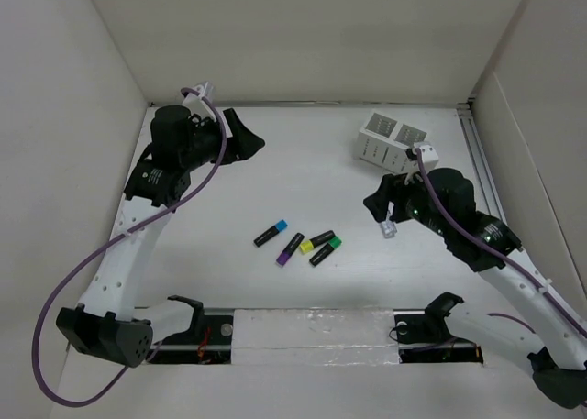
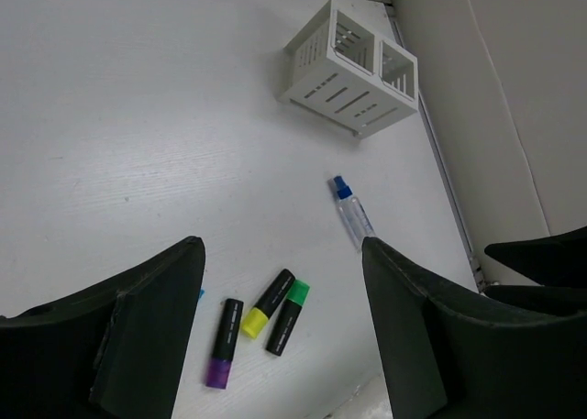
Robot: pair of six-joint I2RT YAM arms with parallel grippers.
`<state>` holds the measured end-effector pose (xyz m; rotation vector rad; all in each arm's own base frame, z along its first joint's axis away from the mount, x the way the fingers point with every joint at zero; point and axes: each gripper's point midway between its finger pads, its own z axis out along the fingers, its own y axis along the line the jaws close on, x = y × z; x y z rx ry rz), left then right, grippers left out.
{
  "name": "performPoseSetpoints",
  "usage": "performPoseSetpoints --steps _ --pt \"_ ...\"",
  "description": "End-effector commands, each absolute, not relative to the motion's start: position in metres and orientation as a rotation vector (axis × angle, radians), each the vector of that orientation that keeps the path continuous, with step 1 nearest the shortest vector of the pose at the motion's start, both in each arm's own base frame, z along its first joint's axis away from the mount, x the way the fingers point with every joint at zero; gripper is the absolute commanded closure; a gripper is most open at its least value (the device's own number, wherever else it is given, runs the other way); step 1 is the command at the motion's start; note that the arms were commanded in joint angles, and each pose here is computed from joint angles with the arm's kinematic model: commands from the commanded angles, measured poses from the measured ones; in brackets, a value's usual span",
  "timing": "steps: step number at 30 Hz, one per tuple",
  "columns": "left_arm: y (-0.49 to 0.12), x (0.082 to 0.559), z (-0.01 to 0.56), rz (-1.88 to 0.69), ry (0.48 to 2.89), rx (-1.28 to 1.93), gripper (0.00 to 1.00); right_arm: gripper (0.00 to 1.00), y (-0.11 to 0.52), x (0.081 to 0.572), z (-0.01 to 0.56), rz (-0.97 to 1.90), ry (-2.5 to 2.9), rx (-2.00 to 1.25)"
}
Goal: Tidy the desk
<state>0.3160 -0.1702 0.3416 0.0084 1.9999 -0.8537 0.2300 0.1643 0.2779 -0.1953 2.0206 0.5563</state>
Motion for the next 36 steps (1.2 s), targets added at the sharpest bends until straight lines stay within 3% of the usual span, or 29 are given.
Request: performPoseSetpoints --steps 1,3,4,6,7,8,12,13,15,18,19,21,22,23,25,28,29,30,32,36 --pt "-0.168 0.309 0.371 -0.876 1.91 -0.008 0.34 0.32 0.182 0.234 0.313 0.627 1.897 -0.298" --pt "-0.173 0.313 0.375 -0.896 1.889 0.024 0.37 0.34 0.184 0.233 0.321 0.629 1.892 -0.329" --pt "-0.174 0.315 0.377 -0.898 1.885 0.029 0.4 0.47 0.186 0.236 0.317 0.621 1.914 -0.327" --pt "-0.176 0.318 0.383 -0.899 1.871 0.051 0.48 0.58 0.185 0.242 0.314 0.609 1.939 -0.279" --pt "-0.177 0.316 0.384 -0.904 1.867 0.065 0.51 0.86 0.186 0.246 0.307 0.601 1.961 -0.265" --pt "-0.177 0.316 0.382 -0.904 1.862 0.068 0.57 0.97 0.188 0.248 0.303 0.6 1.974 -0.252" --pt "-0.165 0.304 0.377 -0.846 1.837 0.06 0.95 1.0 0.187 0.261 0.271 0.548 2.062 -0.161" --pt "-0.162 0.302 0.374 -0.82 1.84 0.068 1.0 1.0 0.182 0.265 0.262 0.513 2.076 -0.126" --pt "-0.16 0.291 0.362 -0.793 1.861 0.092 1.0 1.0 0.179 0.272 0.238 0.465 2.107 -0.078" --pt "-0.175 0.272 0.344 -0.741 1.888 0.186 1.0 0.84 0.167 0.276 0.205 0.348 2.195 -0.021" --pt "-0.179 0.267 0.338 -0.74 1.897 0.219 1.0 0.7 0.157 0.28 0.2 0.273 2.202 0.032" --pt "-0.183 0.256 0.324 -0.728 1.916 0.259 1.0 0.58 0.148 0.281 0.182 0.193 2.235 0.058" --pt "-0.193 0.248 0.319 -0.745 1.921 0.296 1.0 0.47 0.141 0.284 0.17 0.148 2.262 0.071" --pt "-0.195 0.245 0.317 -0.74 1.922 0.31 1.0 0.43 0.132 0.288 0.162 0.119 2.283 0.106" --pt "-0.198 0.237 0.317 -0.768 1.919 0.329 0.96 0.38 0.125 0.29 0.139 0.074 2.358 0.099" --pt "-0.201 0.233 0.327 -0.818 1.869 0.316 0.7 0.33 0.112 0.308 0.124 0.061 2.385 0.091" --pt "-0.202 0.235 0.33 -0.829 1.852 0.304 0.56 0.32 0.107 0.314 0.114 0.036 2.419 0.096" --pt "-0.204 0.235 0.333 -0.85 1.85 0.281 0.51 0.32 0.096 0.321 0.111 0.013 2.434 0.119" --pt "-0.208 0.235 0.336 -0.875 1.838 0.286 0.45 0.31 0.093 0.334 0.105 0.021 2.459 0.11" --pt "-0.214 0.244 0.324 -0.865 1.89 0.283 0.43 0.3 0.093 0.349 0.086 0.063 2.529 0.058"
